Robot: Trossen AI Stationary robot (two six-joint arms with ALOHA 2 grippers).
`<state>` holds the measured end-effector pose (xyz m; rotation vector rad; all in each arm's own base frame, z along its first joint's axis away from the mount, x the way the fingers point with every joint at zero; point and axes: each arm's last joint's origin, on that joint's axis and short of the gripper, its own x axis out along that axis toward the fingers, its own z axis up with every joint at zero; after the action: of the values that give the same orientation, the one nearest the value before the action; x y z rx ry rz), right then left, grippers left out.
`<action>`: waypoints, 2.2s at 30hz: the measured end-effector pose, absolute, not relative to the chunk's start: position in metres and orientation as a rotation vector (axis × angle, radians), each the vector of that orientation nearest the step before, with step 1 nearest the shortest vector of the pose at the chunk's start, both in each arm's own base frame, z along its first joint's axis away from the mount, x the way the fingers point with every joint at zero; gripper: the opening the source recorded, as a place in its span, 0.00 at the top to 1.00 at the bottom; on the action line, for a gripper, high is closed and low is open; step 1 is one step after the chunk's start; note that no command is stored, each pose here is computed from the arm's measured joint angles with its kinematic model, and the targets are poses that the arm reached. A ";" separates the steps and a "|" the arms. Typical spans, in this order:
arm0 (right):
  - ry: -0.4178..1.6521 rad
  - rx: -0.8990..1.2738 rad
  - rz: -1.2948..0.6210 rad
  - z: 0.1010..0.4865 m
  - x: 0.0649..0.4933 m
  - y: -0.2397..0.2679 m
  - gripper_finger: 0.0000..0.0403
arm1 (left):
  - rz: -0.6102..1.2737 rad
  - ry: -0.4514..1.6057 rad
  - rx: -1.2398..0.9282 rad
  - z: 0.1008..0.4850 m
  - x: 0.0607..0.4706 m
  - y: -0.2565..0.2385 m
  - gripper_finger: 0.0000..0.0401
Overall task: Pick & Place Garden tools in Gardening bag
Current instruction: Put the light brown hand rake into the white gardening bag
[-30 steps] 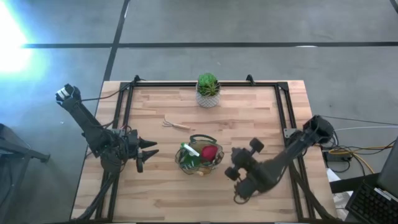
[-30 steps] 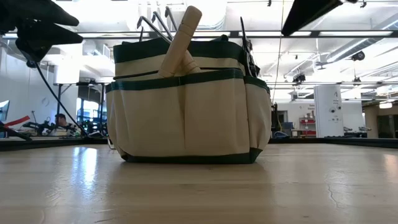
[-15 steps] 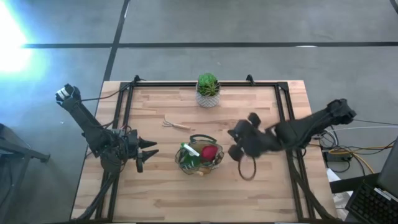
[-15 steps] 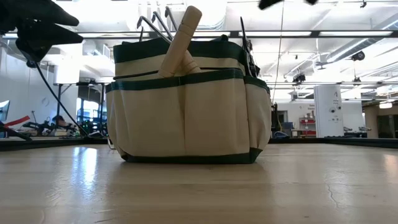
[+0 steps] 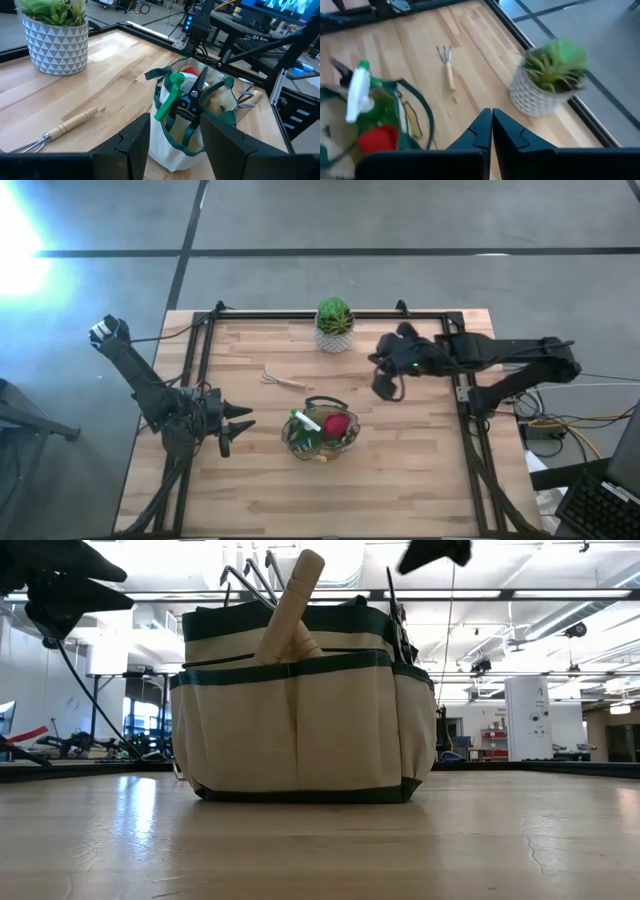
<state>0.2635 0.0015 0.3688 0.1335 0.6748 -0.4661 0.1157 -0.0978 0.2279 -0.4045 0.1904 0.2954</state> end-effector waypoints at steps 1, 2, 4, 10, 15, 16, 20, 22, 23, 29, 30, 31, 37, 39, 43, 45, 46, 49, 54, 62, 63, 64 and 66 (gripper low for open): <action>0.688 0.127 -0.467 0.370 0.257 0.001 0.98 | 0.295 0.190 -0.404 0.228 0.116 -0.098 0.56; 0.709 0.115 -0.465 0.370 0.250 0.001 0.98 | 0.296 0.190 -0.405 0.228 0.116 -0.098 0.56; 0.721 0.097 -0.432 0.372 0.238 0.002 0.98 | 0.296 0.190 -0.404 0.228 0.116 -0.098 0.56; 0.680 0.137 -0.089 0.364 0.209 0.000 0.98 | 0.295 0.190 -0.405 0.228 0.116 -0.098 0.56; 0.634 0.152 -0.005 0.352 0.178 -0.006 0.98 | 0.295 0.190 -0.404 0.228 0.116 -0.098 0.56; 0.624 0.143 -0.008 0.350 0.171 -0.007 0.98 | 0.296 0.190 -0.405 0.228 0.116 -0.098 0.56; 0.586 0.117 -0.010 0.342 0.147 -0.007 0.98 | 0.315 0.153 -0.453 0.231 0.116 -0.098 0.56; 0.562 0.113 -0.009 0.339 0.136 -0.007 0.98 | 0.355 0.115 -0.459 0.232 0.117 -0.097 0.56; 0.550 0.113 -0.007 0.338 0.130 -0.006 0.98 | 0.376 0.100 -0.454 0.233 0.116 -0.096 0.56; 0.483 0.083 -0.105 0.333 0.098 -0.007 0.98 | 0.401 0.068 -0.527 0.233 0.116 -0.096 0.56; 0.476 0.074 -0.146 0.332 0.092 -0.008 0.98 | 0.404 0.063 -0.536 0.233 0.116 -0.096 0.56; 0.471 0.068 -0.199 0.331 0.087 -0.009 0.98 | 0.403 0.054 -0.558 0.234 0.117 -0.096 0.56; 0.424 0.115 -0.439 0.327 0.054 -0.013 0.98 | 0.397 0.026 -0.674 0.236 0.118 -0.097 0.56; 0.410 0.119 -0.441 0.326 0.046 -0.013 0.98 | 0.394 0.027 -0.694 0.236 0.118 -0.096 0.56; 0.350 0.124 -0.436 0.328 0.033 -0.012 0.98 | 0.405 0.045 -0.606 0.235 0.119 -0.094 0.56; 0.328 0.121 -0.434 0.328 0.028 -0.012 0.98 | 0.418 0.040 -0.587 0.237 0.119 -0.091 0.56; 0.319 0.116 -0.433 0.328 0.026 -0.011 0.98 | 0.424 0.039 -0.578 0.238 0.120 -0.088 0.56; 0.299 0.089 -0.426 0.328 0.020 -0.011 0.98 | 0.411 0.065 -0.544 0.241 0.122 -0.080 0.56; 0.279 0.081 -0.423 0.328 0.015 -0.011 0.98 | 0.371 0.130 -0.453 0.252 0.126 -0.059 0.56; 0.273 0.091 -0.423 0.328 0.014 -0.011 0.98 | 0.397 0.335 -0.331 0.267 0.130 -0.020 0.56; 0.273 0.091 -0.423 0.328 0.014 -0.011 0.98 | 0.392 0.367 -0.316 0.266 0.132 -0.016 0.56; 0.273 0.091 -0.423 0.328 0.014 -0.011 0.98 | 0.386 0.394 -0.296 0.266 0.135 -0.011 0.56; 0.273 0.091 -0.423 0.328 0.014 -0.011 0.98 | 0.352 0.453 -0.246 0.264 0.142 -0.004 0.56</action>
<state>0.0139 -0.0106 0.3281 0.0912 0.2726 -0.4235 0.1420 -0.0039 0.2641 -0.2456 0.4529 0.3524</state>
